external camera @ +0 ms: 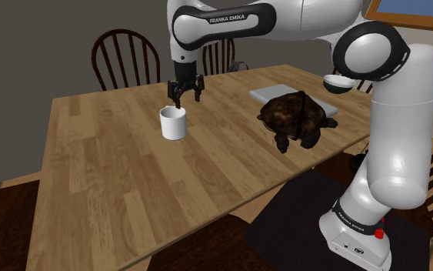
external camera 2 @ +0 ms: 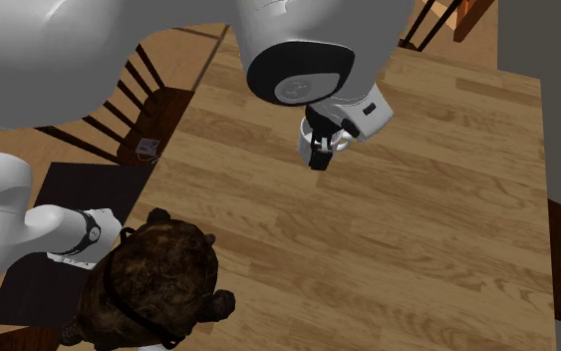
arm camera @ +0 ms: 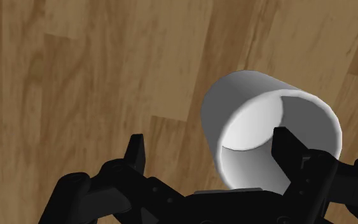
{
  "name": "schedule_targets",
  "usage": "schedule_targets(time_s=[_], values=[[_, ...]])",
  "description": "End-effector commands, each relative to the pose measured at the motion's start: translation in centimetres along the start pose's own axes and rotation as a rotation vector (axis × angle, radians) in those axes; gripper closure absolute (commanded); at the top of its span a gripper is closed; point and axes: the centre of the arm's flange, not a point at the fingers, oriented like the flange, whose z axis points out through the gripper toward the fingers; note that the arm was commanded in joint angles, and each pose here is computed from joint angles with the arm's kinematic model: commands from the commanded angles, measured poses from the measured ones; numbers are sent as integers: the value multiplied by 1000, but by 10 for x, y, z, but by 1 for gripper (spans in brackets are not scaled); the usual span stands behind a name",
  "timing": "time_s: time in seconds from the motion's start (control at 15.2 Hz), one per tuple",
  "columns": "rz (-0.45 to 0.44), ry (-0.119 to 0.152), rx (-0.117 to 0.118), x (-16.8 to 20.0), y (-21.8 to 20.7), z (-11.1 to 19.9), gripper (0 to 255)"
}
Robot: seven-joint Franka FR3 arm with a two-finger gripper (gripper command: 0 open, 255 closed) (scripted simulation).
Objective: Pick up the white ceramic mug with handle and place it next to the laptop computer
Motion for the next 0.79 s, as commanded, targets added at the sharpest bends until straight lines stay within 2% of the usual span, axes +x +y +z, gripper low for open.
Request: schedule_targets(time_s=[0.0,0.46,0.73], values=[[3,3,4,17,-11,6,0],[3,3,4,17,-11,43,0],[3,3,4,17,-11,46,0]])
